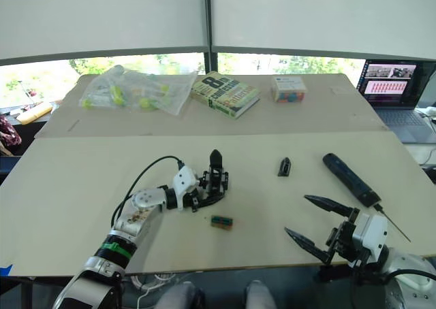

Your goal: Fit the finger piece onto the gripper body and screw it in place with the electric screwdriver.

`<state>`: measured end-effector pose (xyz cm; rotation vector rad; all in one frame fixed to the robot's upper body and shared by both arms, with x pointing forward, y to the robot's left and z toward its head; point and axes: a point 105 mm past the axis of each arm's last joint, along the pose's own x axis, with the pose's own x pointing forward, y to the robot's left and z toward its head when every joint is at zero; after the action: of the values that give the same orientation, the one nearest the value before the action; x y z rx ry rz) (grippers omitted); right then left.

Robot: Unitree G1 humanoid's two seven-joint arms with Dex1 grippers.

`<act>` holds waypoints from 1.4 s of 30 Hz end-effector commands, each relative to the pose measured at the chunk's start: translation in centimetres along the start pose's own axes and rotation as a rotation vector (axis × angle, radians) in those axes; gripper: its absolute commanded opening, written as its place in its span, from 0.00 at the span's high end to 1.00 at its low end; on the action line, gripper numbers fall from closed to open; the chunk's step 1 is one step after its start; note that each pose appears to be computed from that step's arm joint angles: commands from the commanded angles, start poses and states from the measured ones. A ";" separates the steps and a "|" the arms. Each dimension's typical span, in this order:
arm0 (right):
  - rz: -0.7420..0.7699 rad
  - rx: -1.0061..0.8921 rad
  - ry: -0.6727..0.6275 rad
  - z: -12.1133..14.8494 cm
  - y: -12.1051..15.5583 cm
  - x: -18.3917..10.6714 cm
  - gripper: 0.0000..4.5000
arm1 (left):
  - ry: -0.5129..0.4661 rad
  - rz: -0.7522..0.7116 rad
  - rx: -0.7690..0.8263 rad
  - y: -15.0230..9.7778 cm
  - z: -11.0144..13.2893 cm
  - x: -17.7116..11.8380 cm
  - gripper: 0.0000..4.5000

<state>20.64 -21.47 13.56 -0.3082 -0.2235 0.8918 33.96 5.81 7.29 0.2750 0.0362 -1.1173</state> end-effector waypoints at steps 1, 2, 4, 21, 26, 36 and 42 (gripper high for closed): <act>-0.007 -0.029 -0.023 0.9 -0.2 0.0 0.00 | -0.002 -0.009 -0.032 -0.4 -0.6 -0.1 0.48; -0.007 -0.030 -0.023 0.9 -0.2 0.0 0.00 | -0.005 -0.009 -0.040 -0.5 -0.6 0.0 0.48; -0.007 -0.030 -0.023 0.9 -0.3 0.1 0.00 | -0.010 0.000 -0.056 -0.4 -0.6 0.0 0.26; -0.105 0.095 0.085 0.7 0.5 -4.1 0.00 | 0.036 0.059 -0.075 2.1 -0.7 -11.1 0.01; -0.281 0.154 0.179 -0.7 1.1 -6.2 0.00 | 0.012 0.022 -0.039 1.6 1.3 -14.3 0.01; -0.342 0.295 0.344 -1.1 -2.4 1.3 0.00 | -0.081 -0.039 0.019 0.4 5.5 -15.0 0.01; -0.390 0.413 0.575 -1.4 -7.6 6.4 0.00 | -0.137 -0.039 -0.010 0.4 7.2 -14.1 0.01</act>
<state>30.17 -20.65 16.21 -0.1295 0.3203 0.4614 27.51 17.04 15.63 0.1965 -0.0413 -1.1617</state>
